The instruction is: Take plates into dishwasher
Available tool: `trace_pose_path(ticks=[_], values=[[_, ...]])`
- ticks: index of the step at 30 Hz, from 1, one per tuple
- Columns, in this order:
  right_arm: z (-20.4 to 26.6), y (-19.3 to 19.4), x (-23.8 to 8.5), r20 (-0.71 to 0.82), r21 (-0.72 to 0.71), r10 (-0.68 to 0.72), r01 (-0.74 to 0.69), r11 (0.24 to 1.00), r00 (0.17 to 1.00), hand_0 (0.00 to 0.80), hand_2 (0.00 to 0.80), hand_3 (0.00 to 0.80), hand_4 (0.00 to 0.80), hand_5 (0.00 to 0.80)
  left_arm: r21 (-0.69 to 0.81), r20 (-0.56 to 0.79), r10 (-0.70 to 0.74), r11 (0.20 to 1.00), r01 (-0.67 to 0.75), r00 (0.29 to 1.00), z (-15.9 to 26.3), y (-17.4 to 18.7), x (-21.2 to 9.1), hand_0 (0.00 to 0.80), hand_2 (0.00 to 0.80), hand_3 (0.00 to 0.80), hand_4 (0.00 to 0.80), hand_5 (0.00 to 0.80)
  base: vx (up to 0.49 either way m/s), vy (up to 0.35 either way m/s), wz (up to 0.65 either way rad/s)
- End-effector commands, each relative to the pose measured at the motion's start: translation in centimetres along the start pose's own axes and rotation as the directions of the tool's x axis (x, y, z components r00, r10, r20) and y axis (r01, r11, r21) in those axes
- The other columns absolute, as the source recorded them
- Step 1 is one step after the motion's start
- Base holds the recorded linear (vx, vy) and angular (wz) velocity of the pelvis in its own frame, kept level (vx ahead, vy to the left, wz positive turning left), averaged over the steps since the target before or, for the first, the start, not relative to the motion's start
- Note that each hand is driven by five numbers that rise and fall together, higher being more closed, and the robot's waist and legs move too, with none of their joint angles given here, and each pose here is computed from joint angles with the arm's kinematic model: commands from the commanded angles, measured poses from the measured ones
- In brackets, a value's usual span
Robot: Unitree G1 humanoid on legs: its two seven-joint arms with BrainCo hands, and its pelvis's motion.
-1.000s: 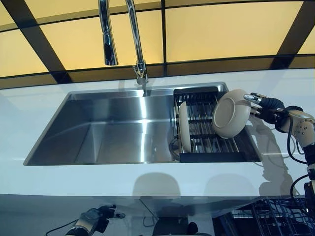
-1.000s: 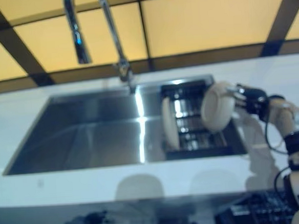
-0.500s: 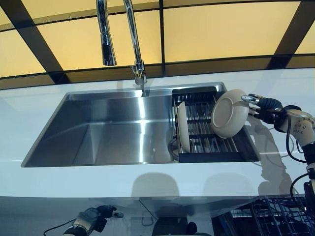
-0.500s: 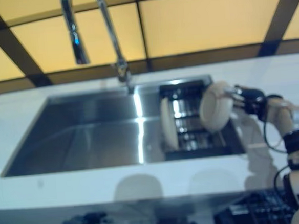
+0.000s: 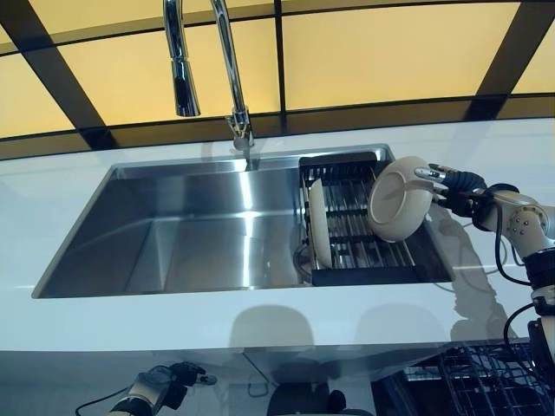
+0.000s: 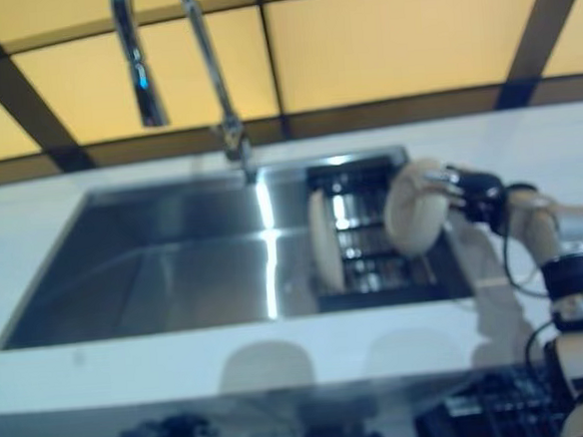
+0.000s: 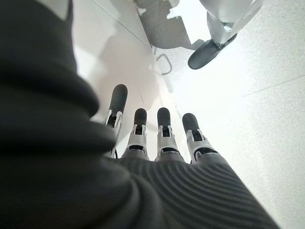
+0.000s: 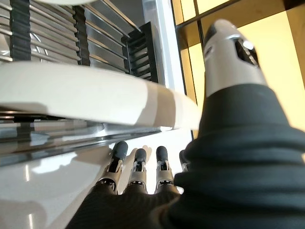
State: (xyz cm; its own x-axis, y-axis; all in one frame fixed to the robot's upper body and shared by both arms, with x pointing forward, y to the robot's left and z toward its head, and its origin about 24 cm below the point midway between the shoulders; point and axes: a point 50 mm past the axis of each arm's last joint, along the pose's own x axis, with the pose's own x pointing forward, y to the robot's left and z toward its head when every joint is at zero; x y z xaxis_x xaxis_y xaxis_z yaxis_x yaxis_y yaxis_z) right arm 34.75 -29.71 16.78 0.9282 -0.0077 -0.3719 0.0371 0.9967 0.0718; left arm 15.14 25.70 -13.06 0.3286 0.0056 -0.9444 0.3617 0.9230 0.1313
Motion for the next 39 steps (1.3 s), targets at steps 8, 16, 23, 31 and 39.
trace_pose_path(ticks=[8,16,23,31,39], values=[[-1.3,3.6,1.7,-0.079,-0.003,0.088,-0.088,0.996,0.993,0.000,0.000,0.000,0.000,0.000,0.050,0.063,0.078,0.995,-0.082,0.995,2.8,3.8,-1.2,0.000,0.000,0.000,0.000,0.000,0.000,0.000,0.00],[-1.5,3.8,2.0,-0.093,0.001,0.067,-0.068,0.998,0.993,0.000,0.000,0.000,0.000,0.000,0.050,0.071,0.073,0.996,-0.077,0.995,3.4,3.8,-1.2,0.000,0.000,0.000,0.000,0.000,0.000,0.000,0.00],[-2.0,3.5,2.1,-0.115,-0.006,0.055,-0.056,0.998,0.992,0.000,0.000,0.000,0.000,0.000,0.048,0.073,0.074,0.996,-0.078,0.995,3.7,3.7,-1.2,0.000,0.000,0.000,0.000,0.000,0.000,0.000,0.00],[-2.4,3.8,2.2,-0.130,-0.022,0.057,-0.060,0.998,0.990,0.072,0.072,0.072,0.072,0.072,0.055,0.081,0.074,0.995,-0.079,0.994,4.2,4.0,-1.3,0.000,0.000,0.000,0.000,0.000,0.000,0.000,0.00],[-2.9,3.9,2.5,-0.154,-0.036,0.048,-0.055,0.998,0.987,0.292,0.292,0.292,0.292,0.292,0.052,0.082,0.072,0.996,-0.077,0.994,4.7,4.2,-1.5,0.000,0.000,0.000,0.000,0.000,0.000,0.000,0.00]])
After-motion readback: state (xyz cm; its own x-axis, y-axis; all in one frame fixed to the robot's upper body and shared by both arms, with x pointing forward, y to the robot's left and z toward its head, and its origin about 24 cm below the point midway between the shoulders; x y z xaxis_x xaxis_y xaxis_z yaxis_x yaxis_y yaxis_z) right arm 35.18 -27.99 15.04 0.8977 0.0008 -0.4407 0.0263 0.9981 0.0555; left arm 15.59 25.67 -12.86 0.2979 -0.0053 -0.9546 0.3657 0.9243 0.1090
